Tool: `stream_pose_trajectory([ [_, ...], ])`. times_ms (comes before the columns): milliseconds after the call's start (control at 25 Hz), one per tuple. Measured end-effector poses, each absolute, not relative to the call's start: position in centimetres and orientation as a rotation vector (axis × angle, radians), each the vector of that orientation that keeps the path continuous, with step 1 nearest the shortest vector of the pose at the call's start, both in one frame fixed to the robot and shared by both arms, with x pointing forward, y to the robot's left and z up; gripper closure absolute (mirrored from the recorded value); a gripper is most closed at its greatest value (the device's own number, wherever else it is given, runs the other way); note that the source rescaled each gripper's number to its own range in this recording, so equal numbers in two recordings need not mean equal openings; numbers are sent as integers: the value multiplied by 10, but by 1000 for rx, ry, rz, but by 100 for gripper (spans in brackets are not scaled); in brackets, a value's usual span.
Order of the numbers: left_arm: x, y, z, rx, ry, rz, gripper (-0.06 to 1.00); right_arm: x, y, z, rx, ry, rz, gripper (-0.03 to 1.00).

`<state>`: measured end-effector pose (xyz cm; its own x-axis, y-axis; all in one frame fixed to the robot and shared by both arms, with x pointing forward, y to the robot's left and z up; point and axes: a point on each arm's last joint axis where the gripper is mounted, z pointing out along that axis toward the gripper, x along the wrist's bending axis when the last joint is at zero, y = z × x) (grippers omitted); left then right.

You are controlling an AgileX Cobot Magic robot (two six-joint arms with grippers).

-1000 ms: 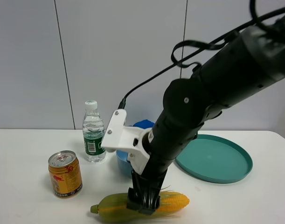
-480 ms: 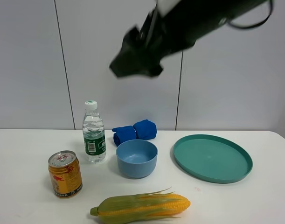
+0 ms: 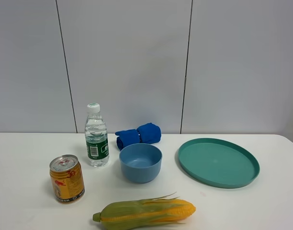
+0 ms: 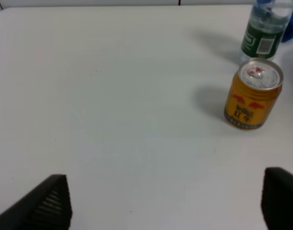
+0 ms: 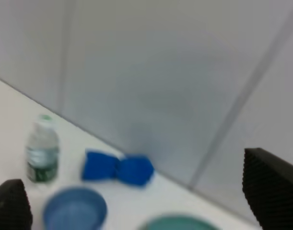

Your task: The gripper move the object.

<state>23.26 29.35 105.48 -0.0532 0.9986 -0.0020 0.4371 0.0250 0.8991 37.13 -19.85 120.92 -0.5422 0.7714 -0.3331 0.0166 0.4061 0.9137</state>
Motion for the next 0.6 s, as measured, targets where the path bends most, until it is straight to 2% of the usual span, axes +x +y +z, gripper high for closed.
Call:
stream_pose_trajectory([
  [200,233,294,1055,1499,1583,988,-6,347,-234,1186,895,1992,1004,18],
  [600,233,294,1055,1500,1582,988,-6,318,-280,1108,1249,1932,877,18],
])
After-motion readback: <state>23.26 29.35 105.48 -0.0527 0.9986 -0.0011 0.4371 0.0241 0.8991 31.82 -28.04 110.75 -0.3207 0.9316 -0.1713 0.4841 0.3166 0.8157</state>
